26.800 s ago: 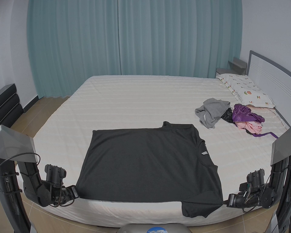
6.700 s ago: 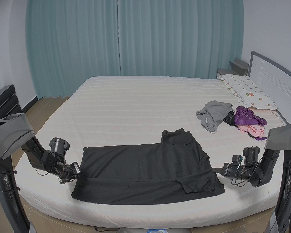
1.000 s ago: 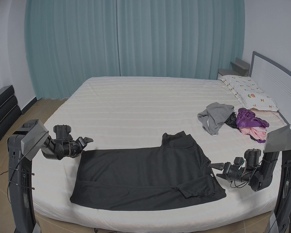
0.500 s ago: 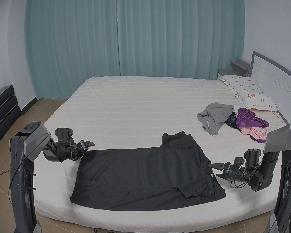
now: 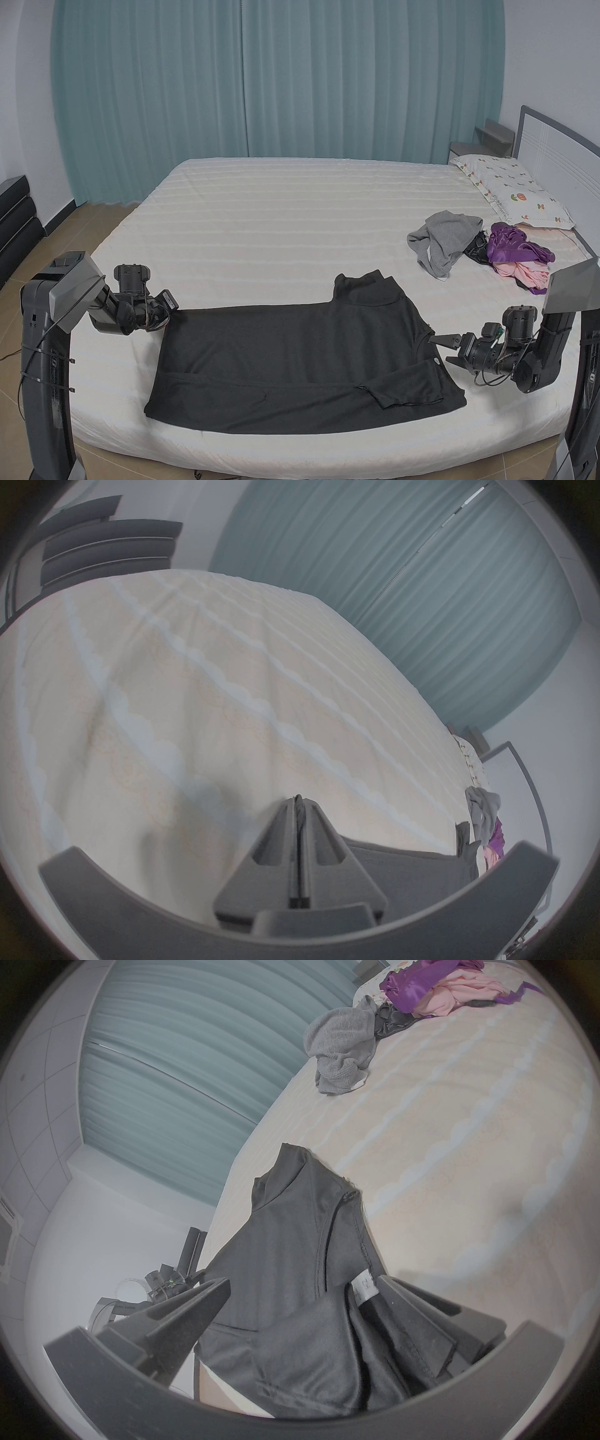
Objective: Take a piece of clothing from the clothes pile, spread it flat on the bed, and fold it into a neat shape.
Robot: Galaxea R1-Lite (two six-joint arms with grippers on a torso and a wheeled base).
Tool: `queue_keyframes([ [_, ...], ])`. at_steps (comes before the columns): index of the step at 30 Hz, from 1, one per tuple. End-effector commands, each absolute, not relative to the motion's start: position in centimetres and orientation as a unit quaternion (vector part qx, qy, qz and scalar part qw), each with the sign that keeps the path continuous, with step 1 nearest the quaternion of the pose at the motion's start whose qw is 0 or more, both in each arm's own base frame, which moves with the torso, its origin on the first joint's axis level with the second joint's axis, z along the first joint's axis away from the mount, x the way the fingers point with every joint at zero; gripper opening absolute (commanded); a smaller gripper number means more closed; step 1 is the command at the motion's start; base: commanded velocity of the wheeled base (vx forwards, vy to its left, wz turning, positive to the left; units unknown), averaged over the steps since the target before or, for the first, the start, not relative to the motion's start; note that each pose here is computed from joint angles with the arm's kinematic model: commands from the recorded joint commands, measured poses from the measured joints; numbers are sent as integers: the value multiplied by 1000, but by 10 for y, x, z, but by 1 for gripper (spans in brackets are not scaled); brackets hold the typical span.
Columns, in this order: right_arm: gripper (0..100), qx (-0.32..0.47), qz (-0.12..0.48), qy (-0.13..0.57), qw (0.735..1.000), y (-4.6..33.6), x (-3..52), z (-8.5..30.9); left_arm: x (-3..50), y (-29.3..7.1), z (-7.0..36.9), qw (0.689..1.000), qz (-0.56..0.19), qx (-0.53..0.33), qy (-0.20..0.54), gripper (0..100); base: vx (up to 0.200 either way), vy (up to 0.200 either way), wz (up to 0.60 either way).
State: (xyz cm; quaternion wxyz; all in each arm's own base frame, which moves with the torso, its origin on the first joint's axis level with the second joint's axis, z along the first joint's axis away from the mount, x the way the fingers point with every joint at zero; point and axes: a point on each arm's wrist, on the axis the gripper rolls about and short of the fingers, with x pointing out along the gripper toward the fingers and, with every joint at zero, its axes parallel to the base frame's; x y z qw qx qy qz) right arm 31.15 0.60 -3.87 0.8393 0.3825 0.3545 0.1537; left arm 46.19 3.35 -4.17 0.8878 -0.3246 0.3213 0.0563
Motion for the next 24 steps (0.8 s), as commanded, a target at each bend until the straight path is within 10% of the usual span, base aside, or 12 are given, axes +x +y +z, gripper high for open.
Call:
queue_keyframes([
  [1, 100, 369, 158, 341, 850, 17, 322, -35, 462, 34, -40, 886, 66, -333, 314, 0, 0, 0, 0],
  [24, 100, 242, 92, 318, 912, 82, 478, -37, 457, 32, -40, 882, 62, -361, 298, 0, 0, 0, 0],
])
